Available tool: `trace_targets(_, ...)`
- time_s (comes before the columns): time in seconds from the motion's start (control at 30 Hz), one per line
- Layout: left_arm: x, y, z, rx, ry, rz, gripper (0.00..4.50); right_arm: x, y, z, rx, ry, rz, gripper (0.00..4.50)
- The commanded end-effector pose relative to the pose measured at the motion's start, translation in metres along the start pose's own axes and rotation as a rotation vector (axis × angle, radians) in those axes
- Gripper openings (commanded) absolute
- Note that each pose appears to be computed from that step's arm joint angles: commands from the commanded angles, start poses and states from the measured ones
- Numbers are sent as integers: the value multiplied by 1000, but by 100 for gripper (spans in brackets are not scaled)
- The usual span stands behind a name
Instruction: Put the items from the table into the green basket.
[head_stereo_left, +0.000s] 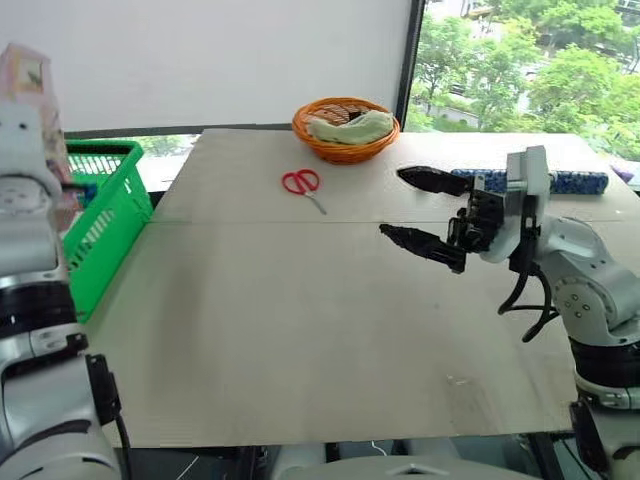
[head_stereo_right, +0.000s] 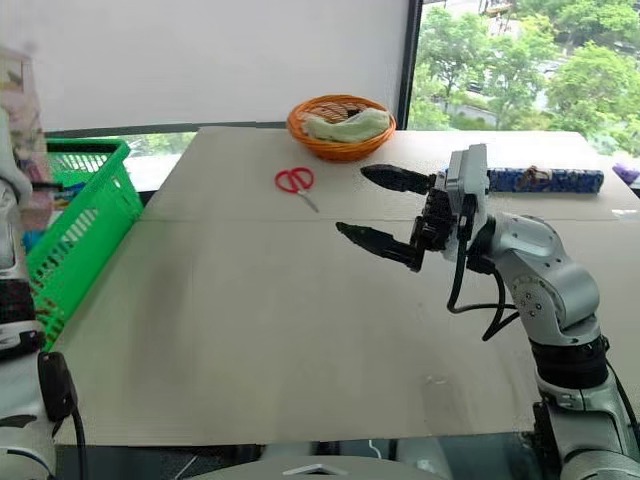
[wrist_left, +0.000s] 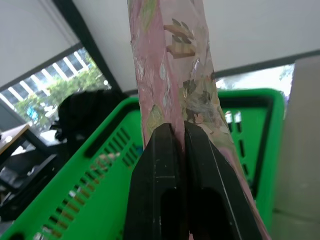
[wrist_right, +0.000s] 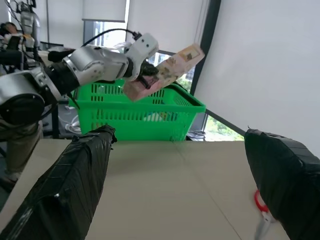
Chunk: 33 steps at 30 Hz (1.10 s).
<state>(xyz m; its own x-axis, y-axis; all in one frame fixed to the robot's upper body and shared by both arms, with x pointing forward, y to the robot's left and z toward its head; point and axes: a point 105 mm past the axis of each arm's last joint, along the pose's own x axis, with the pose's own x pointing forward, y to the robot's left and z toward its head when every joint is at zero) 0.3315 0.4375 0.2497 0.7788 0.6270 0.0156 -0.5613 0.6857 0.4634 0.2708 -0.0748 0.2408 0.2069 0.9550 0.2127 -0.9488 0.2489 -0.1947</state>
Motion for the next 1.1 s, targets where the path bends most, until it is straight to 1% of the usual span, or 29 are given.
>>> trace_targets(0.03,-8,26,32,-4,-111,76,5,3,1,10,-22,-26,34,450)
trace_targets(0.07,-8,27,30,-4,-106,82,5,3,1,11,-22,-26,34,450)
trace_targets(0.13,-7,25,26,-22,-93,76,69,3,1,11,-21,-26,32,450)
trace_targets(0.17,-7,24,24,-34,-88,70,83,3,0,11,-22,-22,32,450)
trace_targets(0.2,-6,22,23,-39,-85,66,138,3,0,10,-23,-16,32,450)
trace_targets(0.3,-6,23,19,-43,-70,83,270,2,0,8,-25,-4,27,450)
trace_targets(0.43,-5,23,26,-76,-99,84,270,-1,-1,6,-25,9,10,450)
trace_targets(0.47,-4,18,32,-93,-130,61,270,-4,-2,3,-23,20,0,450)
trace_targets(0.5,-5,8,44,-117,-189,5,270,-9,-3,-2,-17,37,-15,450)
trace_targets(0.57,-12,-28,65,-155,-297,-185,270,-22,-7,-19,-5,95,-59,450)
trace_targets(0.63,-34,-90,71,-171,-341,-514,270,-42,-13,-42,-7,182,-122,450)
trace_targets(0.7,-73,-149,56,-145,-367,-832,270,-64,-26,-60,13,220,-242,450)
trace_targets(0.73,-99,-179,33,-188,-319,-993,270,-84,-36,-84,-9,328,-346,450)
trace_targets(0.77,-121,-200,12,-214,-271,-1102,270,-102,-39,-103,-25,417,-397,450)
trace_targets(0.8,-140,-216,-11,-257,-199,-1175,270,-116,-36,-117,-40,472,-421,450)
trace_targets(0.83,-154,-225,-30,-255,-140,-1203,270,-128,-35,-127,-47,508,-450,450)
trace_targets(0.9,-174,-236,-54,-250,-84,-1242,270,-139,-34,-135,-38,517,-508,450)
trace_targets(0.97,-191,-245,-77,-206,-30,-1274,270,-144,-32,-140,-30,508,-544,450)
trace_targets(1.03,-206,-252,-86,-223,0,-1316,270,-146,-30,-142,-14,489,-571,450)
trace_targets(1.1,-213,-258,-87,-221,-7,-1333,270,-146,-28,-142,-12,480,-575,450)
